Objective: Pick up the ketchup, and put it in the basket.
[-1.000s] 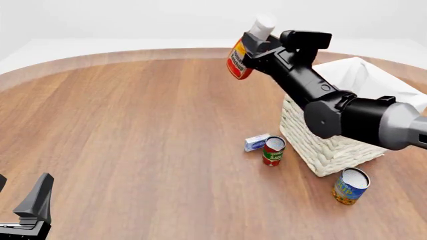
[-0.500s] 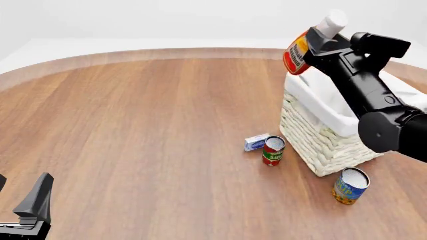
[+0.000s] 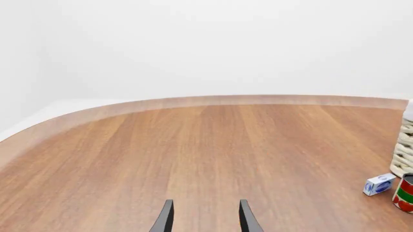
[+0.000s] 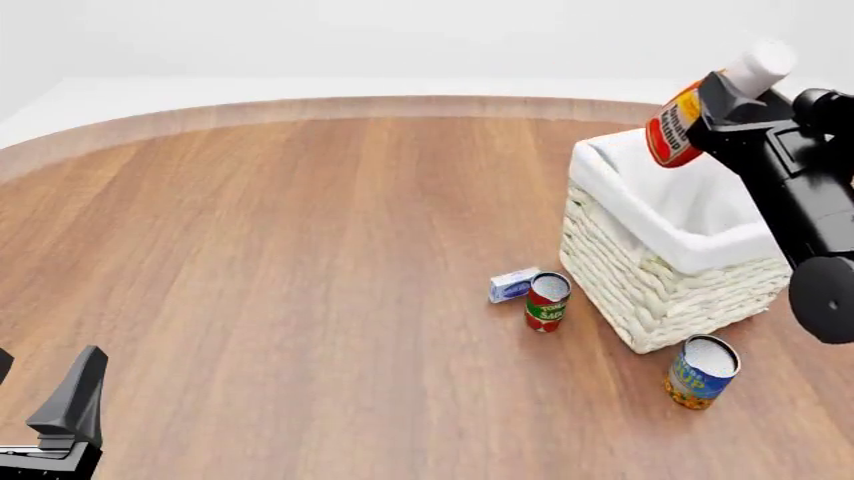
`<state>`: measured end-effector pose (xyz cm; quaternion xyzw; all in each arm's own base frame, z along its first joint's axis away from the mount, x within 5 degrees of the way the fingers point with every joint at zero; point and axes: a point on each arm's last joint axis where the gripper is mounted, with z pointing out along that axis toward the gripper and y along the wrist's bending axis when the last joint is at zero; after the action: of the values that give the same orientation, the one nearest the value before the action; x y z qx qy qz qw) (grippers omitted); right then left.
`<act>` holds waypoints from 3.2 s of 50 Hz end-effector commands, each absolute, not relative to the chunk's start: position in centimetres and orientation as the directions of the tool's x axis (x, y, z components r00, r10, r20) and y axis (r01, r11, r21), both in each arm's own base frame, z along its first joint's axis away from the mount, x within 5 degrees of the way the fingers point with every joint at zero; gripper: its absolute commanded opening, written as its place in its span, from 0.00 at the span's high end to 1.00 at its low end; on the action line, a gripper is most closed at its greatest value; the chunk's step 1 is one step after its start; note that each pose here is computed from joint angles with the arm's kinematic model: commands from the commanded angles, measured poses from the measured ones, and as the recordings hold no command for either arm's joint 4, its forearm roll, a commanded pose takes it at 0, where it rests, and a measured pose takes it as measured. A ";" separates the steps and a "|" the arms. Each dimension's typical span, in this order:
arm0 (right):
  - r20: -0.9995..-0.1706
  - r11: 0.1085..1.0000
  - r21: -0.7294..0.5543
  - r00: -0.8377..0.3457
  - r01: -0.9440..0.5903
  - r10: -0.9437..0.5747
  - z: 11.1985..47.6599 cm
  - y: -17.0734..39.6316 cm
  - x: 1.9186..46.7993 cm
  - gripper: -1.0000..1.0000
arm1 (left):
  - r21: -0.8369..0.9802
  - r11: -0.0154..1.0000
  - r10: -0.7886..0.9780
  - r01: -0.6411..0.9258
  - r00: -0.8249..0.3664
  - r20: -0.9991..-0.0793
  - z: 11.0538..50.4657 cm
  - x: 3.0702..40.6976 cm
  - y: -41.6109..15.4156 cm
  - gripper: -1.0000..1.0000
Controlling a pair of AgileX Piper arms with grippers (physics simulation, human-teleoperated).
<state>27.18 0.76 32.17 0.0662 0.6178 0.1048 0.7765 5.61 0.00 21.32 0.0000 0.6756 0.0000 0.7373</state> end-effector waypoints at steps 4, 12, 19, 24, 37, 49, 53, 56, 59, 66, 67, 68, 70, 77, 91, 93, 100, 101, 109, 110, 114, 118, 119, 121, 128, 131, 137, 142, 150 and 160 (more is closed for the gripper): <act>-0.949 0.969 0.245 0.201 -0.008 0.242 31.6 -1.1 26.4 1.00 | 0.000 1.000 0.000 0.000 0.087 -0.996 21.3 5.6 0.0 0.00; -0.956 0.971 0.240 0.178 0.010 0.234 31.0 -1.4 26.3 1.00 | 0.000 1.000 0.000 0.000 0.087 -0.996 21.3 5.6 0.0 0.00; -0.960 0.970 0.243 0.150 0.028 0.236 30.3 -1.7 27.2 1.00 | 0.000 1.000 0.000 0.000 0.087 -0.996 21.3 5.6 0.0 0.00; -0.964 0.970 0.240 0.125 0.044 0.233 29.6 -2.0 27.9 1.00 | 0.000 1.000 0.000 0.000 0.087 -0.996 21.3 5.6 0.0 0.00; -0.976 0.977 0.206 0.088 0.057 0.201 28.7 -2.2 29.7 1.00 | 0.000 1.000 0.000 0.000 0.087 -0.996 21.3 5.6 0.0 0.00; -0.986 0.984 0.163 0.046 0.067 0.160 27.4 -2.3 31.8 1.00 | 0.000 1.000 0.000 0.000 0.087 -0.996 21.3 5.6 0.0 0.00; -0.988 0.986 0.153 0.029 0.066 0.152 27.0 -2.3 32.6 1.00 | 0.000 1.000 0.000 0.000 0.087 -0.996 21.3 5.6 0.0 0.00; -0.989 0.987 0.145 0.025 0.063 0.144 27.0 -2.2 32.9 1.00 | 0.000 1.000 0.000 0.000 0.087 -0.996 21.3 5.6 0.0 0.00; -0.990 0.988 0.142 0.020 0.067 0.141 26.9 -2.3 33.2 1.00 | 0.000 1.000 0.000 0.000 0.087 -0.996 21.3 5.6 0.0 0.00; -0.992 0.990 0.123 0.002 0.067 0.123 26.7 -2.3 34.1 1.00 | 0.000 1.000 0.000 0.000 0.087 -0.996 21.3 5.6 0.0 0.00; -0.993 0.991 0.117 -0.003 0.066 0.118 26.7 -2.3 34.2 1.00 | 0.000 1.000 0.000 0.000 0.087 -0.996 21.3 5.6 0.0 0.00; -0.993 0.991 0.117 -0.003 0.066 0.118 26.7 -2.3 34.2 1.00 | 0.000 1.000 0.000 0.000 0.087 -0.996 21.3 5.6 0.0 0.00; -0.993 0.991 0.114 -0.009 0.068 0.115 26.6 -2.3 34.4 1.00 | 0.000 1.000 0.000 0.000 0.087 -0.996 21.3 5.6 0.0 0.00; -0.995 0.993 0.097 -0.024 0.072 0.099 26.5 -2.4 34.6 1.00 | 0.000 1.000 0.000 0.000 0.087 -0.996 21.3 5.6 0.0 0.00; -0.997 0.995 0.063 -0.041 0.076 0.066 26.4 -2.5 34.7 1.00 | 0.000 1.000 0.000 0.000 0.087 -0.996 21.3 5.6 0.0 0.00; -0.997 0.995 0.060 -0.045 0.076 0.064 26.3 -2.5 34.7 1.00 | 0.000 1.000 0.000 0.000 0.087 -0.996 21.3 5.6 0.0 0.00; -0.997 0.996 0.047 -0.059 0.074 0.052 26.0 -2.5 35.0 1.00 | 0.000 1.000 0.000 0.000 0.087 -0.996 21.3 5.6 0.0 0.00; -0.997 0.996 0.047 -0.064 0.071 0.052 25.9 -2.4 35.2 1.00 | 0.000 1.000 0.000 0.000 0.087 -0.996 21.3 5.6 0.0 0.00; -0.996 0.997 0.042 -0.073 0.069 0.047 25.7 -2.3 35.4 1.00 | 0.000 1.000 0.000 0.000 0.087 -0.996 21.3 5.6 0.0 0.00; -0.996 0.997 0.042 -0.073 0.069 0.047 25.7 -2.3 35.4 1.00 | 0.000 1.000 0.000 0.000 0.087 -0.996 21.3 5.6 0.0 0.00; -0.996 0.997 0.043 -0.076 0.068 0.048 25.6 -2.3 35.4 1.00 | 0.000 1.000 0.000 0.000 0.087 -0.996 21.3 5.6 0.0 0.00; -0.996 0.996 0.046 -0.079 0.071 0.052 25.5 -2.4 35.4 1.00 | 0.000 1.000 0.000 0.000 0.087 -0.996 21.3 5.6 0.0 0.00; -0.996 0.996 0.046 -0.079 0.070 0.052 25.5 -2.4 35.4 1.00 | 0.000 1.000 0.000 0.000 0.087 -0.996 21.3 5.6 0.0 0.00; -0.995 0.997 0.046 -0.081 0.069 0.051 25.4 -2.3 35.5 1.00 | 0.000 1.000 0.000 0.000 0.087 -0.996 21.3 5.6 0.0 0.00; -0.995 0.997 0.052 -0.085 0.061 0.057 25.4 -2.0 35.6 1.00 | 0.000 1.000 0.000 0.000 0.087 -0.996 21.3 5.6 0.0 0.00; -0.995 0.997 0.053 -0.086 0.060 0.058 25.4 -2.0 35.7 0.00 | 0.000 1.000 0.000 0.000 0.087 -0.996 21.3 5.6 0.0 0.00; -0.994 0.997 0.054 -0.087 0.059 0.059 25.4 -1.9 35.7 0.00 | 0.000 1.000 0.000 0.000 0.087 -0.996 21.3 5.6 0.0 0.00; -0.994 0.997 0.052 -0.090 0.057 0.057 25.3 -1.9 35.8 0.00 | 0.000 1.000 0.000 0.000 0.087 -0.996 21.3 5.6 0.0 0.00; -0.994 0.997 0.051 -0.089 0.049 0.055 25.4 -1.6 35.8 0.00 | 0.000 1.000 0.000 0.000 0.087 -0.996 21.3 5.6 0.0 0.00; -0.996 0.998 0.054 -0.071 0.030 0.056 25.6 -0.9 35.3 0.00 | 0.000 1.000 0.000 0.000 0.087 -0.996 21.3 5.6 0.0 0.00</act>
<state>35.60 -1.45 25.47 0.0341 0.7355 0.0037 0.6766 5.61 0.00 21.32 0.0000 0.6756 0.0000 0.7373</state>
